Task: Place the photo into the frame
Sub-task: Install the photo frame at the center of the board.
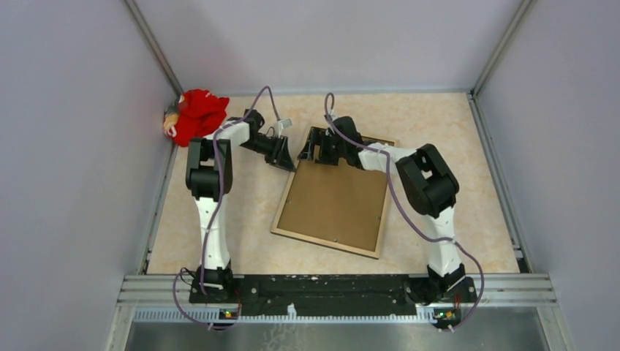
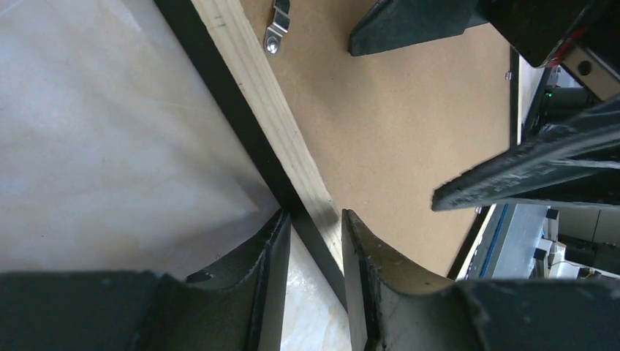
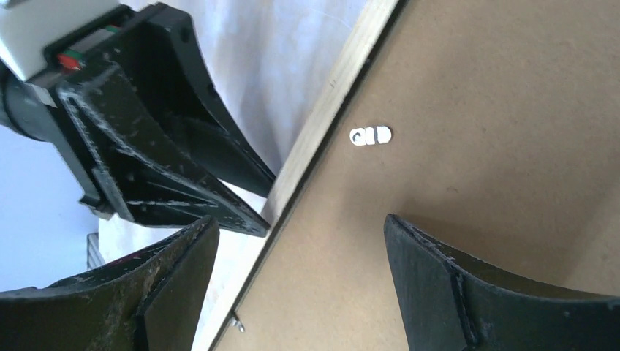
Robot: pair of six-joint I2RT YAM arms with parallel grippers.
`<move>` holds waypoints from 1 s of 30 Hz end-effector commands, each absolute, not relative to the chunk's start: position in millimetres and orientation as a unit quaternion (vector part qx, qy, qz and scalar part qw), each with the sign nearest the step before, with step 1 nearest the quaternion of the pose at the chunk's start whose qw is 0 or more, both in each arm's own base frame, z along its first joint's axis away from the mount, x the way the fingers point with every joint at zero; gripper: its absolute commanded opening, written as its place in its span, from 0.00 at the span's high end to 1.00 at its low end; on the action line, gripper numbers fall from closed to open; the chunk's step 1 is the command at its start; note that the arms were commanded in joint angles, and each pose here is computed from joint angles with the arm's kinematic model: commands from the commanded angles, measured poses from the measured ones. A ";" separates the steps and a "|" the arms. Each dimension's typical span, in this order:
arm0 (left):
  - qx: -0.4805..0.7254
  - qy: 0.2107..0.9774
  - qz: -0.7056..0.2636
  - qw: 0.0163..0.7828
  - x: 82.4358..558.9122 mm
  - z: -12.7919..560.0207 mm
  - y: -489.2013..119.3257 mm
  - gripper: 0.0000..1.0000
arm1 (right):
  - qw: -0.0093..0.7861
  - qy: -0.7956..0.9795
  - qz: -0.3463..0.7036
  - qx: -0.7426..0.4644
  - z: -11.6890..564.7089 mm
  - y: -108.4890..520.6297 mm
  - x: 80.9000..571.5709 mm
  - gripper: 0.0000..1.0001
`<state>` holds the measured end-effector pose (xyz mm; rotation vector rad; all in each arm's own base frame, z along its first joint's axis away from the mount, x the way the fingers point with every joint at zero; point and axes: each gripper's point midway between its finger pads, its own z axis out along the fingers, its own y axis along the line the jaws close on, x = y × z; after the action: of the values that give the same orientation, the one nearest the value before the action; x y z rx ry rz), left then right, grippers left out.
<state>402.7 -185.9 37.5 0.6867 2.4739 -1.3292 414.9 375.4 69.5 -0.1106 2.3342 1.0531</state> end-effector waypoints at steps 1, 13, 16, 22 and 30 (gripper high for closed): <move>0.235 0.845 -0.463 0.127 405.4 36.7 -189.3 0.63 | 0.300 0.857 0.416 -0.049 83.4 390.9 432.0 0.16; 0.239 0.844 -0.464 0.123 396.7 33.6 -188.2 0.66 | 0.283 0.863 0.417 -0.033 58.7 398.2 445.2 0.17; 0.240 0.843 -0.464 0.124 395.9 33.1 -188.0 0.66 | 0.284 0.865 0.413 -0.032 56.0 397.5 447.6 0.18; 0.241 0.842 -0.466 0.124 393.7 33.9 -188.1 0.67 | 0.286 0.869 0.402 -0.031 49.9 395.8 453.4 0.18; 0.246 0.841 -0.465 0.123 390.7 34.0 -187.3 0.67 | 0.284 0.871 0.399 -0.035 43.0 398.6 457.3 0.18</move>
<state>401.6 -185.7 34.1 0.6783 2.4457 -1.3673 453.4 404.9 67.0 -0.1020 2.2794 1.1241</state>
